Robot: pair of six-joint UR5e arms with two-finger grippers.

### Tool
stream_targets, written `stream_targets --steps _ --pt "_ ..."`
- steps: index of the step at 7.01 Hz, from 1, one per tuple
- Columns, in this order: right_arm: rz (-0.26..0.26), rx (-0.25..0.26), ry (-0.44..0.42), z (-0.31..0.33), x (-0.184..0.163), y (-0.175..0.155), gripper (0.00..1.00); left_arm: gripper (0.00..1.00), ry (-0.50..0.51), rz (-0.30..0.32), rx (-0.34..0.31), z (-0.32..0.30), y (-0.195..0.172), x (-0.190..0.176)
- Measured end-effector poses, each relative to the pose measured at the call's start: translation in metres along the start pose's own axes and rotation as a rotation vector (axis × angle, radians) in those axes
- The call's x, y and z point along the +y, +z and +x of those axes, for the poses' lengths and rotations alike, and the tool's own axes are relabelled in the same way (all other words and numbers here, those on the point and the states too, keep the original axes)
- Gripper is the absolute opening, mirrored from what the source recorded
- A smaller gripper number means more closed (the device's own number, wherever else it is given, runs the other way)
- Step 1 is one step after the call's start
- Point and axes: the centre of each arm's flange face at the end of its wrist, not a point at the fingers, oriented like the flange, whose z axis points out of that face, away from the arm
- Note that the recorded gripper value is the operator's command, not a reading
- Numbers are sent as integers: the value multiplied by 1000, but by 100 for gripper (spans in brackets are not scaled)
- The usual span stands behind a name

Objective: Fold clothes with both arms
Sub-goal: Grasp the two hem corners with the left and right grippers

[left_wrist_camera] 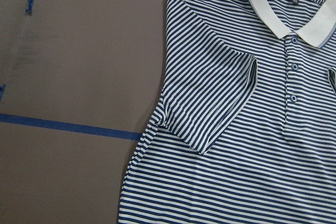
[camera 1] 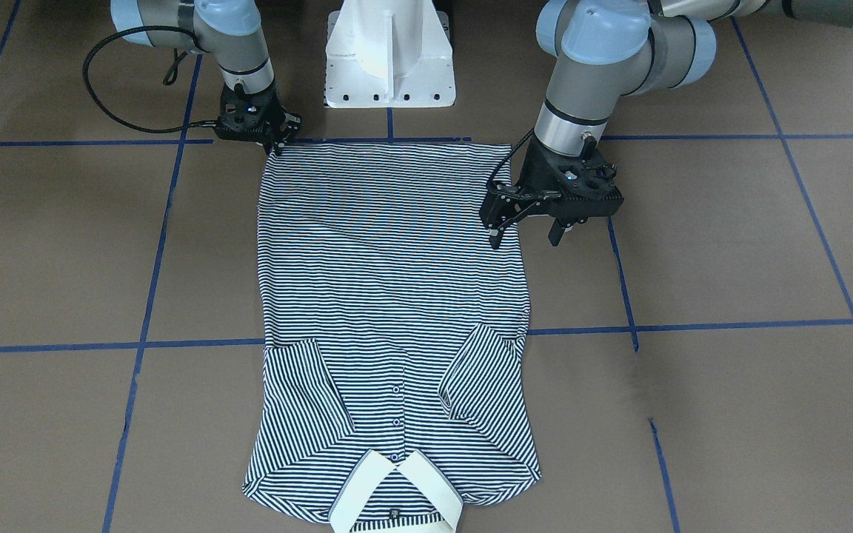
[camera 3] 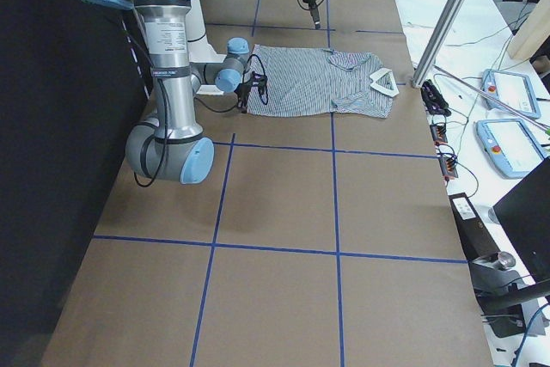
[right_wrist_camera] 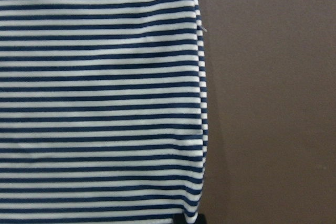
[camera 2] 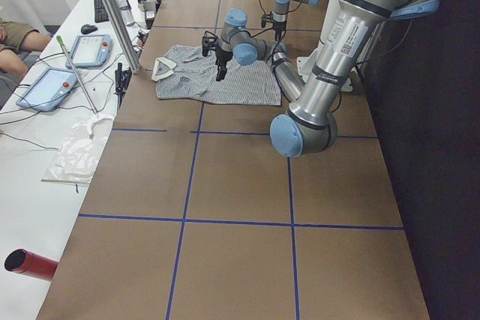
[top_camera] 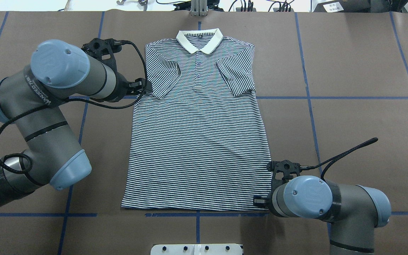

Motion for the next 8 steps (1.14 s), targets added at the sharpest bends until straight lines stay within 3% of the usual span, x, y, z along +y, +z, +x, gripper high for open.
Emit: stream_targets --steps 3,4,6,8 --pt "13 -28 17 -6 -1 -13 0 100 -12 -9 0 0 0 5" --pt "17 -52 32 -9 -1 -25 0 100 -60 -38 1 -3 2 23" --pt "27 -103 41 -17 -3 -48 0 99 -167 -132 -28 -21 13 113" --pt "35 -138 45 -25 -6 -61 0 99 -240 -175 -73 -32 21 207"
